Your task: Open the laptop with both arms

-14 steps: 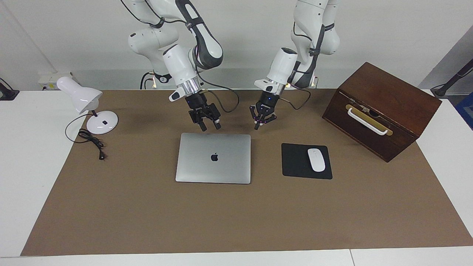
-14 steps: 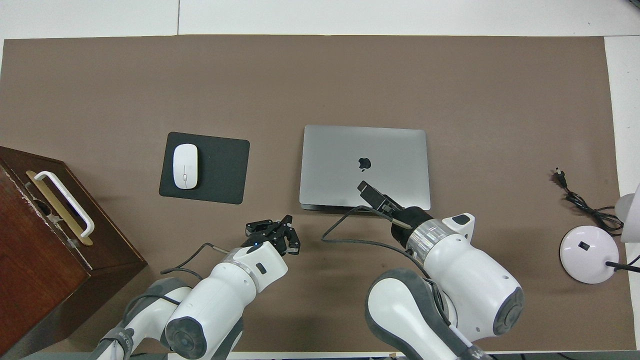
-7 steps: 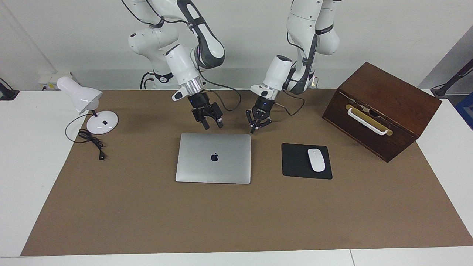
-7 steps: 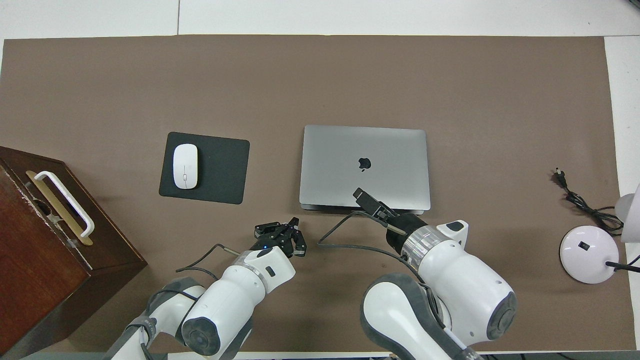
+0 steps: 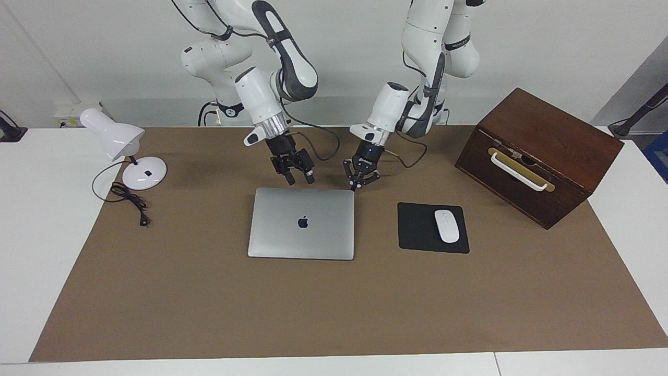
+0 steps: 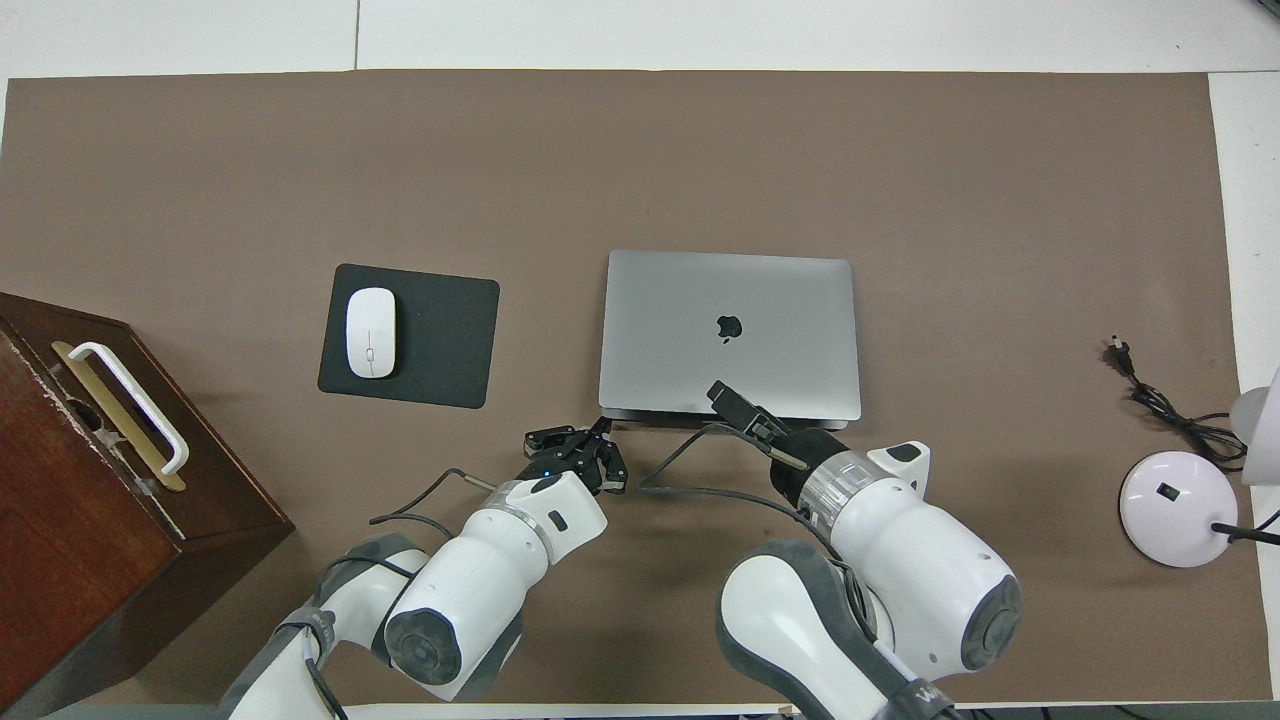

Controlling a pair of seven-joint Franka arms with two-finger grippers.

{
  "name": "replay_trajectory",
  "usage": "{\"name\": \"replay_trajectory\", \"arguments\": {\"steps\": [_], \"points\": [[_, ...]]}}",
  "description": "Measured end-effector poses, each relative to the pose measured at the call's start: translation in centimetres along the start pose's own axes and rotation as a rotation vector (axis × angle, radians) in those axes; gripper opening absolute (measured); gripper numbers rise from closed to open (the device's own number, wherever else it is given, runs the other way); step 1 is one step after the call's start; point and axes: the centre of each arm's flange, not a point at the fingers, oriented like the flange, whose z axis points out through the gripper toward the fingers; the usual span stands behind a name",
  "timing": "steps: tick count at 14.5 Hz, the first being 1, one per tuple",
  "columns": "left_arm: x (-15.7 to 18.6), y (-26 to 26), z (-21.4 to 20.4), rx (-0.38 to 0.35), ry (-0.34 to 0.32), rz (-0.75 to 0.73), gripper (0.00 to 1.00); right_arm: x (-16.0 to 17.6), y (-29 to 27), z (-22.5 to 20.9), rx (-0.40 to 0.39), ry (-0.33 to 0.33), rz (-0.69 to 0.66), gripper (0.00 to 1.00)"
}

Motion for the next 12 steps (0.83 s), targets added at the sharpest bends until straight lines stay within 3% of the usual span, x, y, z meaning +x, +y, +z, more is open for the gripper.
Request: {"name": "replay_trajectory", "arguments": {"steps": [12], "points": [[1.0,0.5,1.9,-0.003,0.006,-0.001,0.01,-0.2,0.6,0.9,-0.022,-0.007,-0.007,1.00]]}}
